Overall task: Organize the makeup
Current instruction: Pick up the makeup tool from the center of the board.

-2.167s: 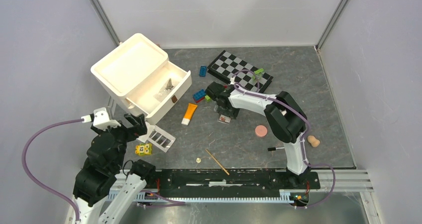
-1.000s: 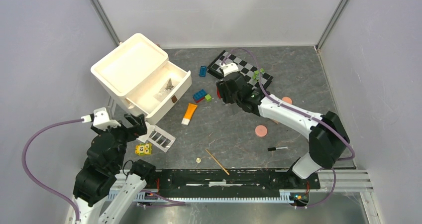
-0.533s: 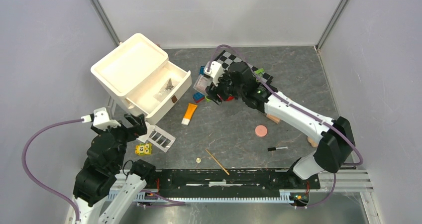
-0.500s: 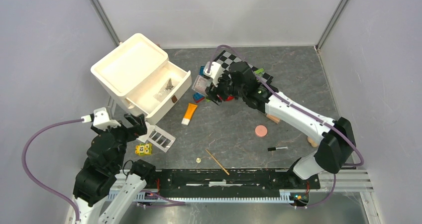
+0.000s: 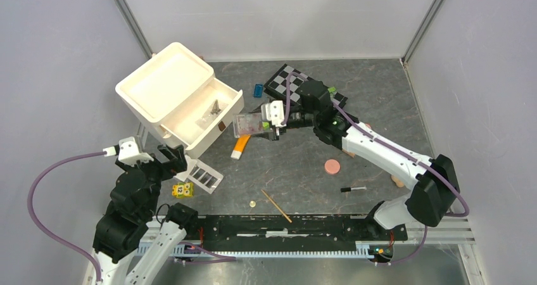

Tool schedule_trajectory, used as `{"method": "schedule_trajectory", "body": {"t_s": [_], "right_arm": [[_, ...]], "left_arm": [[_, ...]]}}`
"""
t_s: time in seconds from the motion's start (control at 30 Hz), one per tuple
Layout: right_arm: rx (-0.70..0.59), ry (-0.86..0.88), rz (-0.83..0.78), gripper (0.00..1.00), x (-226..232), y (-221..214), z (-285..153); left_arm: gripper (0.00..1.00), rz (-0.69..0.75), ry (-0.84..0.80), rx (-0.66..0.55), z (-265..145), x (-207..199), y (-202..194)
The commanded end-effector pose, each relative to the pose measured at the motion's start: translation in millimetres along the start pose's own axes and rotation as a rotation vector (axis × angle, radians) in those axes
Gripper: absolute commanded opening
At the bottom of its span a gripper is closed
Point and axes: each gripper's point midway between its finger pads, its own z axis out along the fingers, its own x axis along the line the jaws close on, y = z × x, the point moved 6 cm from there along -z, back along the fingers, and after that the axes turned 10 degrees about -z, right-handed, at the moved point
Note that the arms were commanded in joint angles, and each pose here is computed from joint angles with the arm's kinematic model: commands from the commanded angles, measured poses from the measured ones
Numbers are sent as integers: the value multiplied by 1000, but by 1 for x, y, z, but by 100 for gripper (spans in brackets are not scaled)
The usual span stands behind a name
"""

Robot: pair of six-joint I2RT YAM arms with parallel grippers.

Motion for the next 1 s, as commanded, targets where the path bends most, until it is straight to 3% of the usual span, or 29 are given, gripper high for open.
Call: {"method": "schedule_trajectory", "body": {"t_s": [0.0,0.2,0.47,0.8,0.97], "right_arm": [[-176,28,-225,18,-4,35,-6],[-171,30,-335,16,7,30,-12],[23,-51,-391,16,12,13,-33],[264,-198,-384,16,27,21,-62],[254,-301,-247,15,34,29,-76]], "left_arm": [[100,15,4,-48,-1,2,7],[100,15,4,-48,-1,2,7],[100,12,-12,-40,-1,-1,8],[100,-40,-559,149,-18,-96,36],[100,-125,-757,223,-18,-130,34]]}}
